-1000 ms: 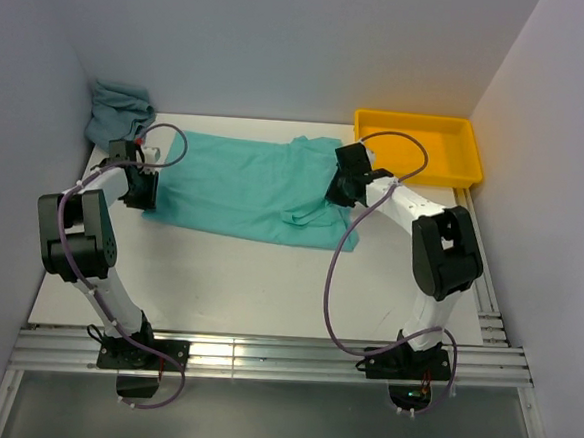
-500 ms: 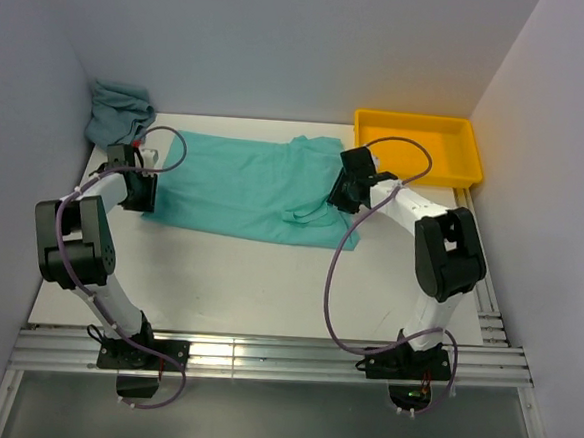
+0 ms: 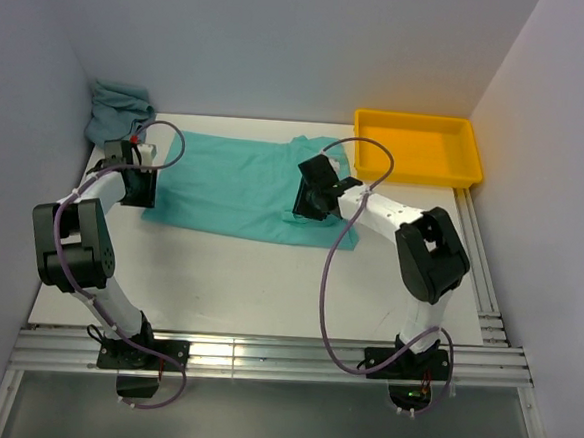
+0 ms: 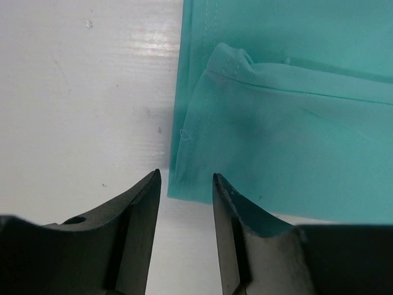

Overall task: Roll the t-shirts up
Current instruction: Fold the tshirt

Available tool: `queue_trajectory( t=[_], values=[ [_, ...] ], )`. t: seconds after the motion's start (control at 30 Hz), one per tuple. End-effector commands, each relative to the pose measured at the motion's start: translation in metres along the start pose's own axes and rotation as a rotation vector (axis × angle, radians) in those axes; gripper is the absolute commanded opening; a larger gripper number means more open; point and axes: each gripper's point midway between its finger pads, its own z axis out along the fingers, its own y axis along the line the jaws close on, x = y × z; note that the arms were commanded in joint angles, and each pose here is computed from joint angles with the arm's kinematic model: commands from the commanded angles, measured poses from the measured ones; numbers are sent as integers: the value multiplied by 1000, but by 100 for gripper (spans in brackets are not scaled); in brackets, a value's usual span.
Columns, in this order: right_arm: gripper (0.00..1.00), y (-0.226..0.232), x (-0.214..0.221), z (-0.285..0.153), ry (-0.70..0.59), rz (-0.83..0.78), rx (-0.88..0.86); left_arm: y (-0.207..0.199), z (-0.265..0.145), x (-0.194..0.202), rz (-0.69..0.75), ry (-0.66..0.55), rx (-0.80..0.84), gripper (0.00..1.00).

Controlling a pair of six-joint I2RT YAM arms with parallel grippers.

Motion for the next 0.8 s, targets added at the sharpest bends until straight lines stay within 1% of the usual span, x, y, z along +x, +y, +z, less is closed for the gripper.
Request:
queue_trajectory(
  t=[0.0, 0.23, 0.3, 0.33, 0.37, 0.43, 0.47, 0.53, 0.63, 0.67, 0.77],
  values=[
    [42, 18, -12, 4, -31, -8, -1, 1, -19, -29, -5, -86, 9, 45],
    [42, 28, -10, 15, -7, -25, 6, 0, -22, -33, -2, -87, 17, 45],
    [40, 29, -10, 17, -5, -27, 5, 1, -23, -34, -2, -89, 17, 45],
    [38, 30, -9, 18, -2, -30, 4, 0, -23, -35, -2, -91, 19, 45],
    [32, 31, -10, 18, -4, -28, 4, 0, -23, -35, -1, -91, 20, 45],
    [26, 34, -14, 17, -5, -32, 0, 0, -23, -35, -2, -90, 21, 44],
    [20, 35, -15, 17, -7, -34, 0, -1, -23, -34, -1, -87, 26, 44],
    [17, 39, -20, 16, -8, -40, -1, -1, -23, -34, 2, -87, 26, 44],
    [19, 36, -21, 12, -9, -46, 14, 0, -23, -33, 7, -86, 23, 45],
    [22, 36, -20, 10, -13, -45, 15, -1, -24, -33, 5, -86, 23, 45],
    [25, 30, -16, 6, -17, -34, 18, -2, -23, -32, 7, -86, 26, 47]
  ],
)
